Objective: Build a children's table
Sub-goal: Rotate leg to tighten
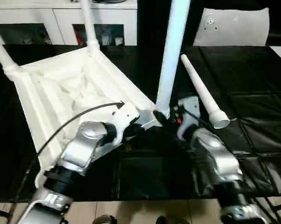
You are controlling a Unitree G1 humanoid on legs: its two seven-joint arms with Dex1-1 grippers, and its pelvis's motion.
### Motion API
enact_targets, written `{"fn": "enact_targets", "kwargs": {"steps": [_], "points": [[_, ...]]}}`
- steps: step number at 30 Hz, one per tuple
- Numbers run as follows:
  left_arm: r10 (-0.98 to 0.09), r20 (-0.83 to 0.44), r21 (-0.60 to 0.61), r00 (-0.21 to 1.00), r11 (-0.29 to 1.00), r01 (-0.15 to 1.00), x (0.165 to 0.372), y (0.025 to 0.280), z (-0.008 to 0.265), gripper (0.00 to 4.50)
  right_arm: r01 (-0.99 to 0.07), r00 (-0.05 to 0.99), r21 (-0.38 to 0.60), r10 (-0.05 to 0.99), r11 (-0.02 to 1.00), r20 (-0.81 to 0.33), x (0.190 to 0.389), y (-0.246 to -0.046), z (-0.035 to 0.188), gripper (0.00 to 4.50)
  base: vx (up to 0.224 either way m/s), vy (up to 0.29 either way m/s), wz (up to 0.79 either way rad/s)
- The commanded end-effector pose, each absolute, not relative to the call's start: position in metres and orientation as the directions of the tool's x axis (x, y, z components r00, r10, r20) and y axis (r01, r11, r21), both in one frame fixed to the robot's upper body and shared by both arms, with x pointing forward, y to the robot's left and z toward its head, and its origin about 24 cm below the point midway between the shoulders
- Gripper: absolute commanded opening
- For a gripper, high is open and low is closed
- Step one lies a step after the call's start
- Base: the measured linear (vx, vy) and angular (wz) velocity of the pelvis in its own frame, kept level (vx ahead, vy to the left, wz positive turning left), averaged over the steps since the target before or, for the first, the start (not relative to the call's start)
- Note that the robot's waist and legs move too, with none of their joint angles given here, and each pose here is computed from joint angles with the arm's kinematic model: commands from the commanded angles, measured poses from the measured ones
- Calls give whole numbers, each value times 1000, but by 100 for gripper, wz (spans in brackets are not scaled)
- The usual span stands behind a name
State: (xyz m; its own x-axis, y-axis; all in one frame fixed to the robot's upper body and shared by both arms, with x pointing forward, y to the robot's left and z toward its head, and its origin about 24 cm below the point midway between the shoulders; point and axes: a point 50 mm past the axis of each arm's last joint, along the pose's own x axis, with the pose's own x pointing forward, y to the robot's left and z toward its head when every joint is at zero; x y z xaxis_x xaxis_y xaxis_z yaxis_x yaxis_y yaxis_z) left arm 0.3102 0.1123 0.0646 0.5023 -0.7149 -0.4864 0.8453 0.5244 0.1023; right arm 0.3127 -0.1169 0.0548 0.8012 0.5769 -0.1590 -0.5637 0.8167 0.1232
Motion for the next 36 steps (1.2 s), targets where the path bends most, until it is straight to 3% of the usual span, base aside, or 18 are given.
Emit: {"fn": "enact_targets", "kwargs": {"steps": [1, 5, 6, 15, 17, 26, 36], "points": [[-761, -473, 110, 444, 449, 887, 308, 112, 68, 0, -650, 743, 107, 659, 752, -118, 308, -118, 63, 367, 0, 0, 0], [-828, -511, 112, 232, 203, 973, 298, 122, 66, 0, -804, 581, 44, 799, 593, -157, 297, -143, 71, 384, 0, 0, 0], [-828, -511, 112, 232, 203, 973, 298, 122, 66, 0, -804, 581, 44, 799, 593, -157, 297, -143, 71, 384, 0, 0, 0], [-806, -590, 22, -47, -74, 997, 290, 135, 66, 0, -956, 266, 59, 932, 289, -247, 283, -155, 79, 384, 0, 0, 0], [-787, -610, 12, -90, -122, 992, 289, 136, 66, 0, -967, 219, 71, 942, 244, -253, 283, -155, 80, 359, 0, 0, 0], [-747, -640, -24, -179, -214, 977, 287, 137, 63, 0, -985, 84, 128, 964, 120, -253, 282, -150, 83, 296, 0, 0, 0], [-741, -644, -29, -190, -225, 974, 288, 138, 61, 0, -983, 15, 171, 965, 61, -262, 279, -147, 82, 215, 0, 0, 0]]}}
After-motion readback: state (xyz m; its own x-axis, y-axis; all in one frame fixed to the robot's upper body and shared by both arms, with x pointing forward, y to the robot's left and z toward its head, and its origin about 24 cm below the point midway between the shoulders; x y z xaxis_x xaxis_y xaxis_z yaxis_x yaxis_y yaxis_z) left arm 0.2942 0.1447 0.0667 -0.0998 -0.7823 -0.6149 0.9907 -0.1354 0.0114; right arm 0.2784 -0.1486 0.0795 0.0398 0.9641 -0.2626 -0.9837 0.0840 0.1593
